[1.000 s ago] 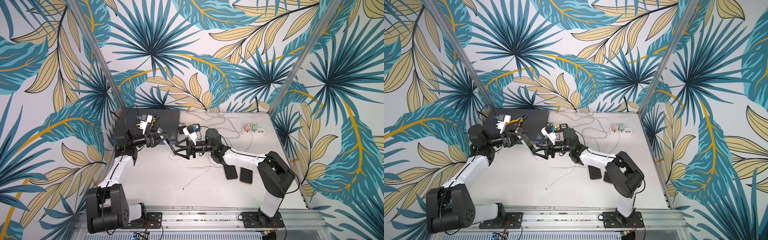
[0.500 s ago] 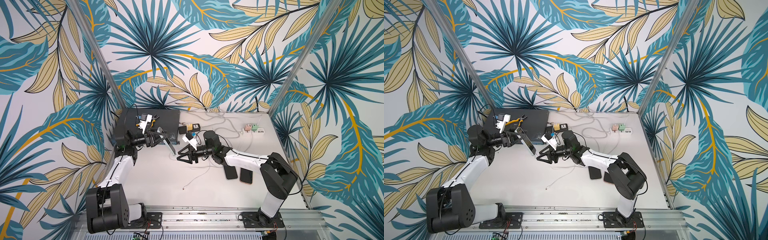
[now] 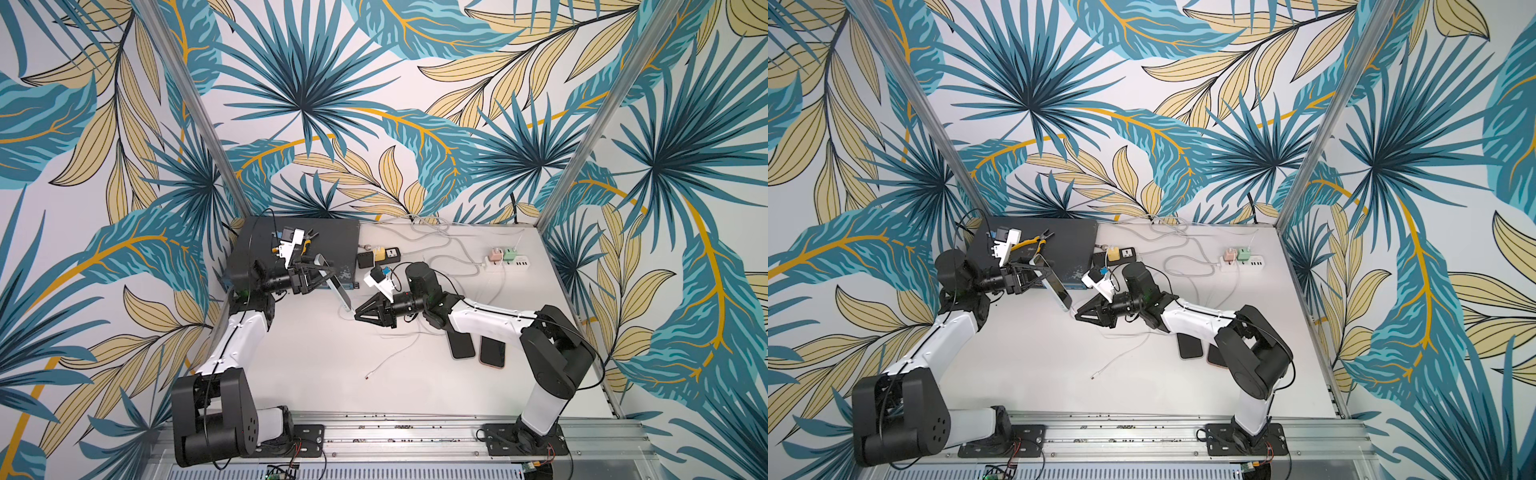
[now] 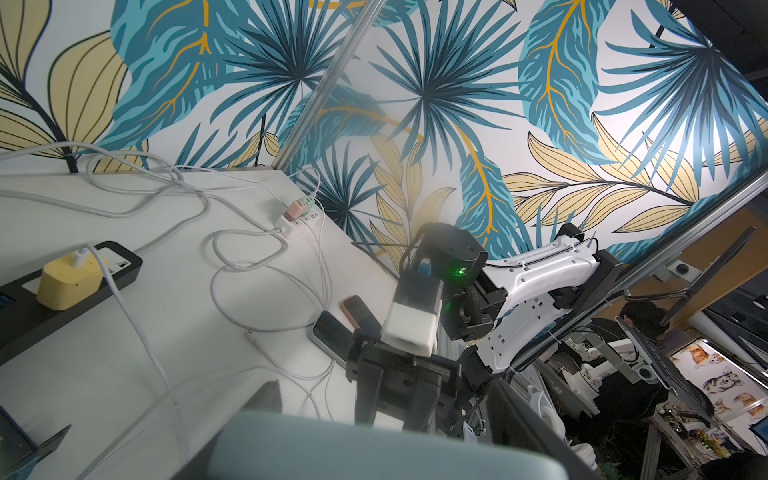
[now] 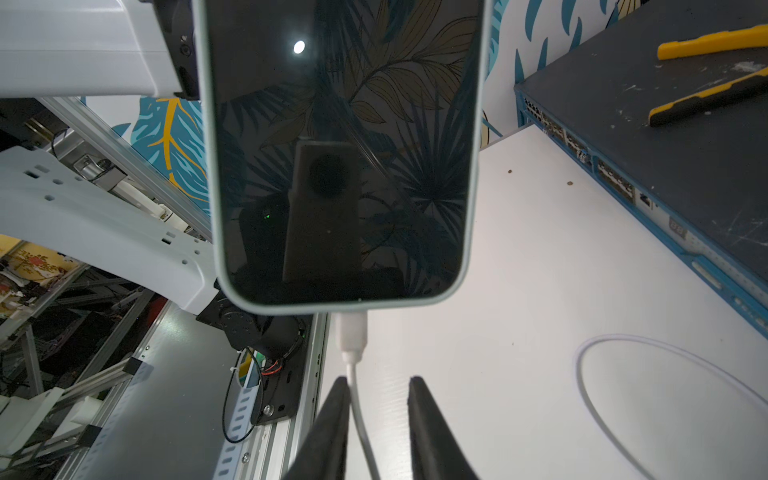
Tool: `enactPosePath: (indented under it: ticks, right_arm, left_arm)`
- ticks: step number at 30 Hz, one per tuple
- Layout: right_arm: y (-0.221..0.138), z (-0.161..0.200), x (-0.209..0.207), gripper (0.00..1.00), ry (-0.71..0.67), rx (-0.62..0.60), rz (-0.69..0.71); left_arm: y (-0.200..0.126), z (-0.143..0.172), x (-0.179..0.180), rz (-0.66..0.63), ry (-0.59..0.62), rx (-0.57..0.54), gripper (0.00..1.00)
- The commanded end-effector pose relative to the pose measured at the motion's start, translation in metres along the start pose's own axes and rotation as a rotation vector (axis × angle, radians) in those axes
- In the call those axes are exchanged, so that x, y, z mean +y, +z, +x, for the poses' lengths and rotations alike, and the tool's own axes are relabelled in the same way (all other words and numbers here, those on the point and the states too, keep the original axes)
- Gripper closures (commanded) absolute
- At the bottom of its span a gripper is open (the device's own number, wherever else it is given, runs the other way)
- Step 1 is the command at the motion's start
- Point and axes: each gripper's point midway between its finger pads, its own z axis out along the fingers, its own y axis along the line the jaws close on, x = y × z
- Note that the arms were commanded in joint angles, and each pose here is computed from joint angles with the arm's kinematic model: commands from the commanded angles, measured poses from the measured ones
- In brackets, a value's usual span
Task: Unplug the charging cable from the phone
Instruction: Remove the charging cable from the phone.
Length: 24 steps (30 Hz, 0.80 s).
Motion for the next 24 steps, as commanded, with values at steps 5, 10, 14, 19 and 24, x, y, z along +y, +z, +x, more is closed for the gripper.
enactPosePath:
  ticks: [5, 10, 14, 19, 24]
  right_arm:
    - [-0.0008, 0.0043, 0.0080, 0.84, -0.006, 0.011, -0.023]
    - [-0.0008, 0.0055, 0.0095, 0.87, -0.008, 0.019, -0.028]
    - [-0.0010, 0.0077, 0.0096, 0.89, -0.002, 0.028, -0.030]
    - [-0.0004, 0.0103, 0.0097, 0.90, 0.006, 0.037, -0.030]
    - [-0.0006, 0.0120, 0.0066, 1.00, 0.010, 0.038, -0.011]
  left_arm:
    - [0.0003, -0.0010, 0.0004, -0.005, 0.014, -0.002, 0.58]
    - [0.0004, -0.0011, 0.0007, -0.005, 0.013, -0.001, 0.58]
    - [0.0004, -0.0011, 0.0014, -0.007, 0.011, -0.001, 0.57]
    - [0.0005, -0.0008, 0.0021, -0.007, 0.012, 0.001, 0.57]
    - [0.0005, -0.0002, 0.0027, -0.008, 0.010, 0.003, 0.57]
